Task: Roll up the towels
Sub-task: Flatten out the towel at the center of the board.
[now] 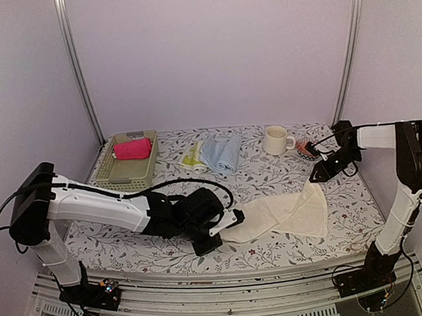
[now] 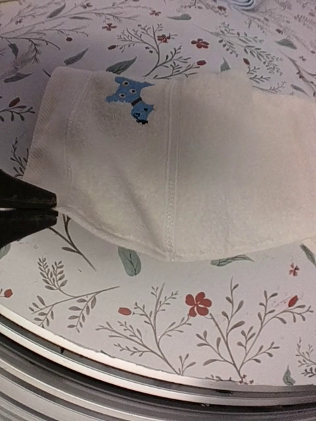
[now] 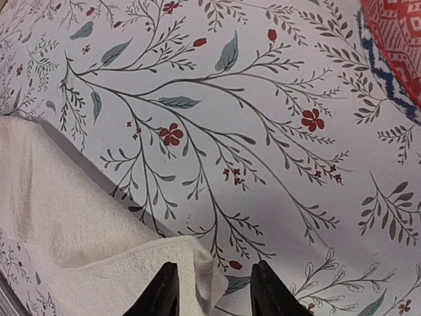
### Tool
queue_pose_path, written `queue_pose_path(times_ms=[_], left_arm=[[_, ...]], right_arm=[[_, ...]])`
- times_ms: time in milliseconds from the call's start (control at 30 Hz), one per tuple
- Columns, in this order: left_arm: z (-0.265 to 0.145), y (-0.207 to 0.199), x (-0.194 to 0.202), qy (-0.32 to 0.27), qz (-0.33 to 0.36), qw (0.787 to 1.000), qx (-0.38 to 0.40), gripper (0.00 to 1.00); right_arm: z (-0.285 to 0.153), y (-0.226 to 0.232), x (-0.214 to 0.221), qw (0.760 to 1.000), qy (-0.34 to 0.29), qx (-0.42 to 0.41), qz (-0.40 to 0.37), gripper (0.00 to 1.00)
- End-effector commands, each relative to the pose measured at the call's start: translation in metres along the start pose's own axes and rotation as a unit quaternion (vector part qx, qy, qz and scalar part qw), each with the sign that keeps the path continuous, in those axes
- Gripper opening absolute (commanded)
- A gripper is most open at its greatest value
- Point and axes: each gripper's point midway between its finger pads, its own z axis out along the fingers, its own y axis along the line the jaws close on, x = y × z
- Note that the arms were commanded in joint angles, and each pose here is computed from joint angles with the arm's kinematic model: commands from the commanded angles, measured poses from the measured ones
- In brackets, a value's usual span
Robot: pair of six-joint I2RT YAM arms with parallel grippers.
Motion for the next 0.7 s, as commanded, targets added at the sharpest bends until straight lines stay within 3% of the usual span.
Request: queue_pose_path(times_ms=[0, 67, 100, 167, 367, 533, 667], left_arm=[[-0.009, 0.018, -0.005, -0.017, -0.028, 0.999, -0.002, 0.00], [-0.011, 0.023, -0.007, -0.023, -0.036, 0.999, -0.004, 0.00], [-0.012, 0.026, -0.008, -0.025, -0.040, 0.999, -0.005, 0.00], [-0.014, 0.037, -0.009, -0.029, -0.054, 0.998, -0.016, 0.00], [-0.052, 0.124, -0.019, -0.044, -0.127, 0.984, -0.119, 0.00], [-0.126, 0.198, -0.044, -0.096, -0.159, 0.959, -0.214, 0.00], [-0.183, 0.222, -0.063, -0.135, -0.148, 0.944, -0.264, 0.00]], right_arm=[[0.008, 0.007, 0.002, 0.999, 0.012, -0.037, 0.010, 0.34], [0.009, 0.008, 0.003, 0.999, 0.013, -0.043, 0.011, 0.22], [0.007, 0.008, -0.004, 0.999, 0.005, -0.043, 0.005, 0.11], [-0.007, 0.008, -0.020, 0.999, -0.019, -0.038, -0.008, 0.03], [-0.089, 0.015, -0.091, 0.991, -0.120, 0.013, -0.062, 0.03], [-0.174, 0.025, -0.144, 0.970, -0.210, 0.072, -0.097, 0.03], [-0.231, 0.041, -0.167, 0.951, -0.269, 0.098, -0.116, 0.03]])
